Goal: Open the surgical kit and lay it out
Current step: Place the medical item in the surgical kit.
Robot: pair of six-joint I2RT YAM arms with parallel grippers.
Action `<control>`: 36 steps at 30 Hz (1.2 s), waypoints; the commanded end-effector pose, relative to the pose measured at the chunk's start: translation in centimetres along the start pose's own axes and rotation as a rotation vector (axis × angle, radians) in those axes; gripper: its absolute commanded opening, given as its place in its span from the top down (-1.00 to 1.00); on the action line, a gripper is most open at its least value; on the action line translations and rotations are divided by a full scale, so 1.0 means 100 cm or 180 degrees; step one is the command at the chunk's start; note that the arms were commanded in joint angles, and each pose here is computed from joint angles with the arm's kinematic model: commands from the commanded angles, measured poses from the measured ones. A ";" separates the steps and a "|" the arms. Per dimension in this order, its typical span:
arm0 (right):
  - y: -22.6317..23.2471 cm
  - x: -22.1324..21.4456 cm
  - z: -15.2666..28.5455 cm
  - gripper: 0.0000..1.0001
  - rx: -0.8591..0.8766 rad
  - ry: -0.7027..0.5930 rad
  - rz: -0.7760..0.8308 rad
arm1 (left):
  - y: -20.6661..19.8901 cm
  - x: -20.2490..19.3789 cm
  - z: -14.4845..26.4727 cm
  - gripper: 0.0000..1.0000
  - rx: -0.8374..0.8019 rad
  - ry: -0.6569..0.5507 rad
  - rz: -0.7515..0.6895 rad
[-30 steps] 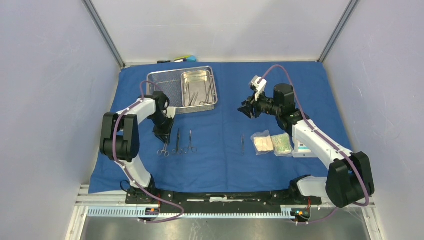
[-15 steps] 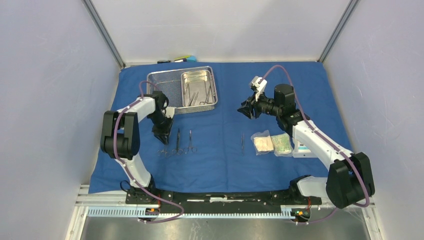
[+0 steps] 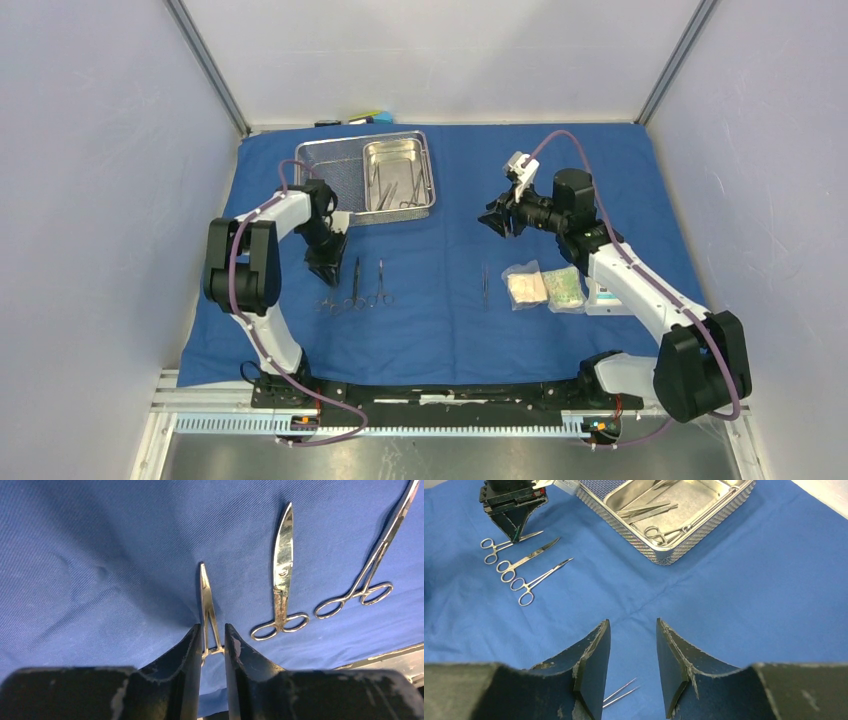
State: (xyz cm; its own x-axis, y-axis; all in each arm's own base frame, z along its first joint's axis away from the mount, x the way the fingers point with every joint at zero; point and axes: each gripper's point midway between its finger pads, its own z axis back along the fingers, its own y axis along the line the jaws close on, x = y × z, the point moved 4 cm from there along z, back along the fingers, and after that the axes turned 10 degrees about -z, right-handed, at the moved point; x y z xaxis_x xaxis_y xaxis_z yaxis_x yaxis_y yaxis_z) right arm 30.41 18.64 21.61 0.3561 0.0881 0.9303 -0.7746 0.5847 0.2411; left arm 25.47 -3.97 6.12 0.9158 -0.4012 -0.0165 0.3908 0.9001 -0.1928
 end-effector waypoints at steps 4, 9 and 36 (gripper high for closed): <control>0.002 0.011 0.006 0.09 0.0004 -0.0166 0.0082 | 0.003 0.008 -0.009 0.42 -0.0030 0.0019 0.0130; 0.001 0.011 0.005 0.08 0.0006 -0.0168 0.0076 | 0.004 0.006 -0.003 0.45 0.0067 -0.0065 0.0120; 0.002 0.021 0.015 0.03 -0.0041 -0.0285 0.0136 | -0.003 0.013 -0.006 0.69 0.0346 -0.0123 -0.0040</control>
State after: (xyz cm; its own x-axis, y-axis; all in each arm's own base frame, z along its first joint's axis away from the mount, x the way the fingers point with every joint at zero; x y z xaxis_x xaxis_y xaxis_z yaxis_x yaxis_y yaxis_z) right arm 30.42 17.88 22.97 0.3139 0.0601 0.9476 -0.7716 0.5977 0.2177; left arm 25.74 -4.79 5.46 0.9015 -0.4327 -0.0102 0.4290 0.8964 -0.1116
